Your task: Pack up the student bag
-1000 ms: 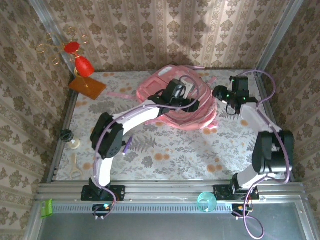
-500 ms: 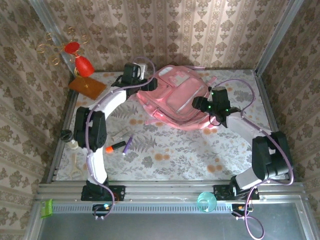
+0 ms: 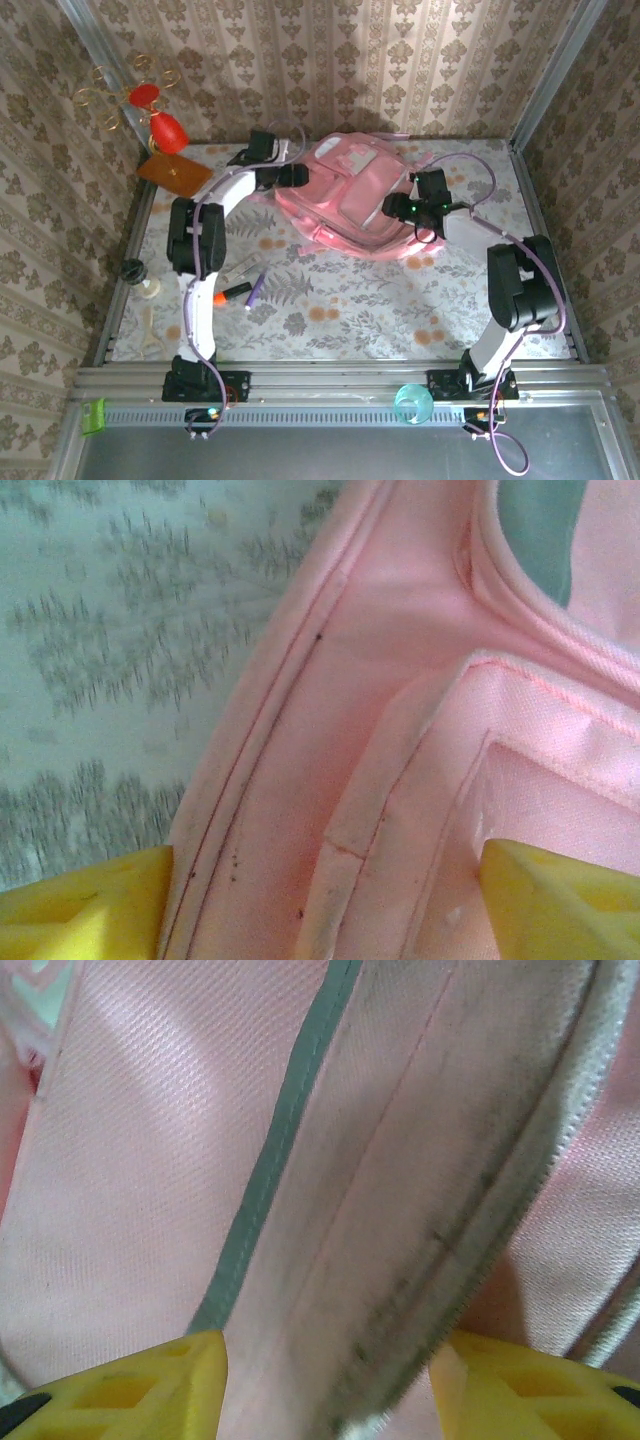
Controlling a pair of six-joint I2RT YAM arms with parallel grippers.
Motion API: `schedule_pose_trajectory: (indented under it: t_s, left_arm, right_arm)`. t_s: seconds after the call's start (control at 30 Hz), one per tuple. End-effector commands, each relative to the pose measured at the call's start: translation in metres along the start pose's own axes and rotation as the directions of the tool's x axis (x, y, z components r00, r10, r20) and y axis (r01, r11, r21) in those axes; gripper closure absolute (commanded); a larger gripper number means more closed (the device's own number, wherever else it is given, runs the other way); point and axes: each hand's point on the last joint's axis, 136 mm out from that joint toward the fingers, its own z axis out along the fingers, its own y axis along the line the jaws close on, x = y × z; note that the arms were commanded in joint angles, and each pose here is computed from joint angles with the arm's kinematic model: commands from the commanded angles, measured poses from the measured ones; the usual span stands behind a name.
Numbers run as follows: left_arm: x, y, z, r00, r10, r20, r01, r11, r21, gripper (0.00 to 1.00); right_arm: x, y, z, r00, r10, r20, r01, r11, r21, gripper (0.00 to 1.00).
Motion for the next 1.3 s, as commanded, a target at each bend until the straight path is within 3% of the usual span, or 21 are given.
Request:
schedule_pose_trajectory:
  t_s: [0.0,0.13,0.27,0.43,0.63,0.77,0.87,0.97,1.1,1.27]
  left_arm:
    - [0.03,-0.034,-0.023,0.998,-0.047,-0.05,0.052,0.992,0.113,0.23]
    - [0.062,-0.052,-0.04,0.998,-0.046,-0.05,0.052,0.99,0.127,0.24]
    - [0.078,-0.047,-0.057,1.0,-0.011,-0.027,0.012,0.999,0.031,0.22]
    - [0.076,-0.02,-0.084,0.997,0.047,0.06,-0.038,0.991,-0.132,0.12]
    - [0.086,-0.037,-0.063,1.0,-0.014,-0.026,0.016,0.997,0.072,0.1]
    - [0.088,-0.034,-0.052,0.997,-0.054,-0.048,0.059,0.993,0.102,0.11]
    - [0.092,-0.037,-0.047,0.995,-0.086,-0.053,0.093,0.984,0.15,0.15]
    - [0.098,-0.037,-0.045,0.992,-0.114,-0.054,0.122,0.979,0.164,0.21]
    - [0.106,-0.036,-0.043,0.989,-0.134,-0.063,0.143,0.975,0.169,0.34]
    - [0.109,-0.034,-0.042,0.988,-0.138,-0.067,0.147,0.976,0.161,0.5]
  right_arm:
    - [-0.01,-0.014,0.006,0.999,-0.04,-0.032,0.042,0.997,0.065,0.45]
    - [-0.027,-0.017,0.002,0.995,-0.091,-0.028,0.094,0.988,0.122,0.46]
    - [-0.039,-0.002,-0.031,0.985,-0.168,0.029,0.161,0.974,0.157,0.44]
    - [0.003,0.046,-0.074,0.963,-0.262,0.06,0.256,0.963,0.085,0.42]
    - [0.074,0.093,-0.083,0.971,-0.24,0.003,0.239,0.963,-0.121,0.43]
    - [0.085,0.089,-0.088,0.96,-0.277,0.045,0.278,0.96,-0.017,0.42]
    - [0.084,0.082,-0.089,0.96,-0.273,0.059,0.273,0.962,0.011,0.42]
    - [0.105,0.107,-0.079,0.974,-0.228,0.009,0.228,0.967,-0.116,0.42]
    - [0.136,0.134,-0.059,0.979,-0.199,-0.036,0.189,0.964,-0.188,0.44]
    - [0.144,0.142,-0.035,0.996,-0.09,-0.027,0.084,0.98,-0.18,0.51]
